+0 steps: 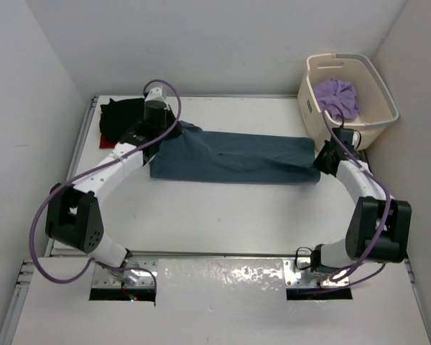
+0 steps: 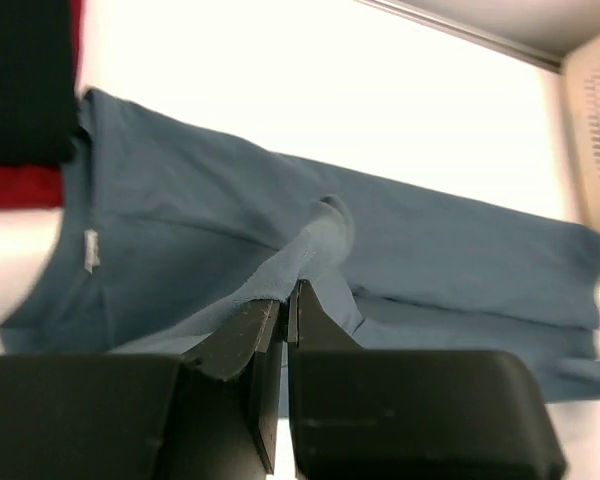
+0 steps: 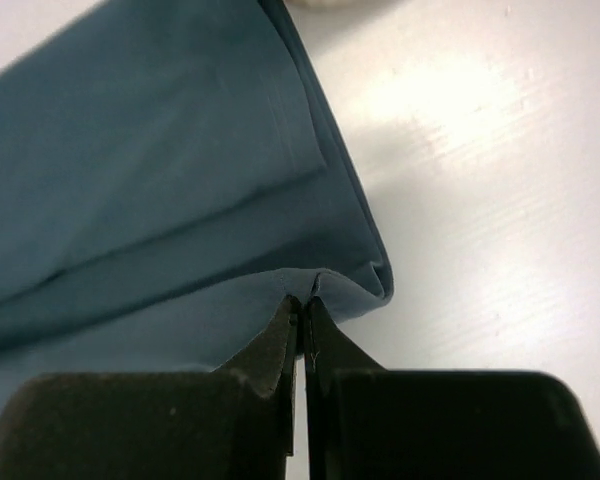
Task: Fold and stack the t-shirts
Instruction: Fold the other side of the tshirt into a rectangle
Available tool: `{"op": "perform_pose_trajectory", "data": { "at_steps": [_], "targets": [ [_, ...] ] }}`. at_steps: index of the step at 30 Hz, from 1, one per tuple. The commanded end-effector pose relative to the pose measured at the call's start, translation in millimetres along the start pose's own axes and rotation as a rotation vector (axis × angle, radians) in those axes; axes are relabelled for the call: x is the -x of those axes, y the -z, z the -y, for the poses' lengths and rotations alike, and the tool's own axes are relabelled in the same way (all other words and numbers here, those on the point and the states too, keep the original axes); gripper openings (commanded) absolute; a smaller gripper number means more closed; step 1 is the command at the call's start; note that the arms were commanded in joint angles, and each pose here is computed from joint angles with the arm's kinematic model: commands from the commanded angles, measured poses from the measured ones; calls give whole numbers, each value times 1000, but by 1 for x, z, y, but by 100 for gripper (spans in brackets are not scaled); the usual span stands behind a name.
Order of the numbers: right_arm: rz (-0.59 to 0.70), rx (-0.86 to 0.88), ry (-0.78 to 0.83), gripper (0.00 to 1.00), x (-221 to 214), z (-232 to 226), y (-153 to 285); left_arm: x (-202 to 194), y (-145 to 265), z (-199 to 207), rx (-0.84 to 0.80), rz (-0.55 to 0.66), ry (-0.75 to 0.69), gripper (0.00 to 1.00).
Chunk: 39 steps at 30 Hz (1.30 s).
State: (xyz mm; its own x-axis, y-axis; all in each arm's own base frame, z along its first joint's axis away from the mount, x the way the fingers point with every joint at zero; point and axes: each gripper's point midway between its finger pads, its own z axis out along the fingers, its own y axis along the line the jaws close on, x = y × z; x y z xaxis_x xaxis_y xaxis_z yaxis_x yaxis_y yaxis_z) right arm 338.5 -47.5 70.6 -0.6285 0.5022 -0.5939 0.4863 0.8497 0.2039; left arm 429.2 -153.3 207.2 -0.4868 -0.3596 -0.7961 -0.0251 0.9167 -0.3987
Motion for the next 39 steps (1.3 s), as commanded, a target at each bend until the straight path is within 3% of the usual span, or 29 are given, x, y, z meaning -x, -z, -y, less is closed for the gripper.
{"op": "perform_pose_trajectory", "data": {
  "at_steps": [1, 13, 15, 16, 18, 19, 20, 22, 26, 28, 30, 31, 32, 39],
  "targets": [
    [81, -4, 20, 0, 39, -8, 1, 46, -9, 1, 1, 126, -52, 0],
    [16, -91, 10, 6, 53, -7, -38, 36, -99, -34, 105, 47, -83, 0],
    [1, -121, 10, 18, 55, -5, -44, 32, -116, -48, 156, 24, -77, 0],
    [-5, -125, 12, 30, 55, -5, -46, 29, -121, -55, 186, 15, -69, 0],
    [-10, -119, 11, 39, 56, -8, -50, 41, -130, -67, 250, 29, -36, 25],
    [-8, -111, 10, 45, 58, -10, -49, 37, -139, -74, 283, 1, -31, 41],
    [-8, -104, 13, 54, 59, -12, -47, 40, -141, -80, 298, -9, -21, 64],
    [6, -85, 26, 60, 62, -17, -41, 35, -147, -84, 319, -40, -24, 80],
    [10, -54, 70, 69, 54, -27, -23, 49, -141, -56, 191, -22, -16, 86],
    [31, -28, 94, 73, 52, -37, -11, 42, -137, -52, 165, -40, -14, 96],
    [30, -13, 123, 78, 45, -41, -4, 29, -130, -46, 129, -75, -8, 96],
    [30, 13, 149, 85, 41, -49, -3, 25, -128, -43, 115, -82, -7, 96],
    [26, 23, 164, 98, 37, -52, -4, 23, -123, -35, 86, -86, 3, 96],
    [-69, 106, 224, 99, 14, -87, -40, -69, -125, -37, 80, -276, 27, 96]
  ]
}}
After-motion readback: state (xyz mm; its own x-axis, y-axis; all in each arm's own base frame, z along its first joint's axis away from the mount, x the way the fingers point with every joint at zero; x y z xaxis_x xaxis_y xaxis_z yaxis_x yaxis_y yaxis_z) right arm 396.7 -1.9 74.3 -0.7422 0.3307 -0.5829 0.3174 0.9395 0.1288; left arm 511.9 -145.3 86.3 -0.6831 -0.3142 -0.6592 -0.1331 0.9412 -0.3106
